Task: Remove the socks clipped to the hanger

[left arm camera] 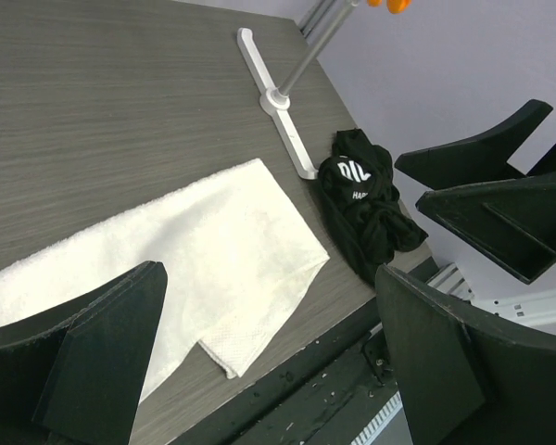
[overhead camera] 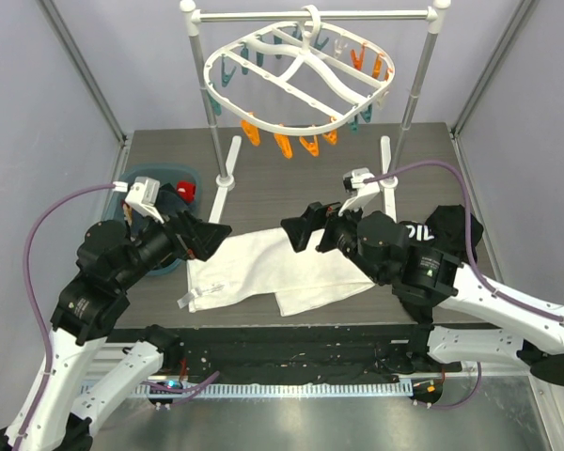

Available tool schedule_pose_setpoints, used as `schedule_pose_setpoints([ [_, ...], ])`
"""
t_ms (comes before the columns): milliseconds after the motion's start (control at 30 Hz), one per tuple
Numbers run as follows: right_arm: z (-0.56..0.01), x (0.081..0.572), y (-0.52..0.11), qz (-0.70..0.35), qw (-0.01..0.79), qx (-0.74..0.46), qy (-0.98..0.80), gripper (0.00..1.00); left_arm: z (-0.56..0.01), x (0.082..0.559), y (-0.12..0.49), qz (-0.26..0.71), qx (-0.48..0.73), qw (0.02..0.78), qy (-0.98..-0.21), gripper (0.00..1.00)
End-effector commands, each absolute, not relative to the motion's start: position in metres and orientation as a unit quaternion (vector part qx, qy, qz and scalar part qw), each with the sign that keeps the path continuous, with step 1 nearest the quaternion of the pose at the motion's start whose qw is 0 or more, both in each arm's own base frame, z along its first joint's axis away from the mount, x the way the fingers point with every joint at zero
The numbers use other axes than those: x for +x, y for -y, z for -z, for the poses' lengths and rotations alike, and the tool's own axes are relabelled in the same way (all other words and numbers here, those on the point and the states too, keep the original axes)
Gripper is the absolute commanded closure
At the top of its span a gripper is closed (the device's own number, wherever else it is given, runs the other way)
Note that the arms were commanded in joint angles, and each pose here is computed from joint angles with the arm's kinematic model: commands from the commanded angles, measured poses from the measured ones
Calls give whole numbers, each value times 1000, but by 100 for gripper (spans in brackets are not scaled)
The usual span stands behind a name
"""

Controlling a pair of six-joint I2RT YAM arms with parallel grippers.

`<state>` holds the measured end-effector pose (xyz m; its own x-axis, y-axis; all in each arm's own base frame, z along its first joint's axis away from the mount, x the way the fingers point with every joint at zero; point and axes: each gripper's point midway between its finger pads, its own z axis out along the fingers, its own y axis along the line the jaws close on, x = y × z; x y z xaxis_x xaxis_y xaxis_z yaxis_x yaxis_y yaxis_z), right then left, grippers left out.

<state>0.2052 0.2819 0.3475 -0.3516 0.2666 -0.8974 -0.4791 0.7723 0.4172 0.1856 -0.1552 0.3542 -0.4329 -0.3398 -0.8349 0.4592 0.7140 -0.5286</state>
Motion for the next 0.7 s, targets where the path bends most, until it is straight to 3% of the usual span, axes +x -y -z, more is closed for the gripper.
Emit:
schedule_pose_setpoints([
  [0,-356,209,-268,-329,581,-37,-744,0,-375,187,160,399,49,554,-729,0],
  [667,-358,208,-258,-339,589,-14,-733,0,-372,189,160,395,49,555,-731,0],
])
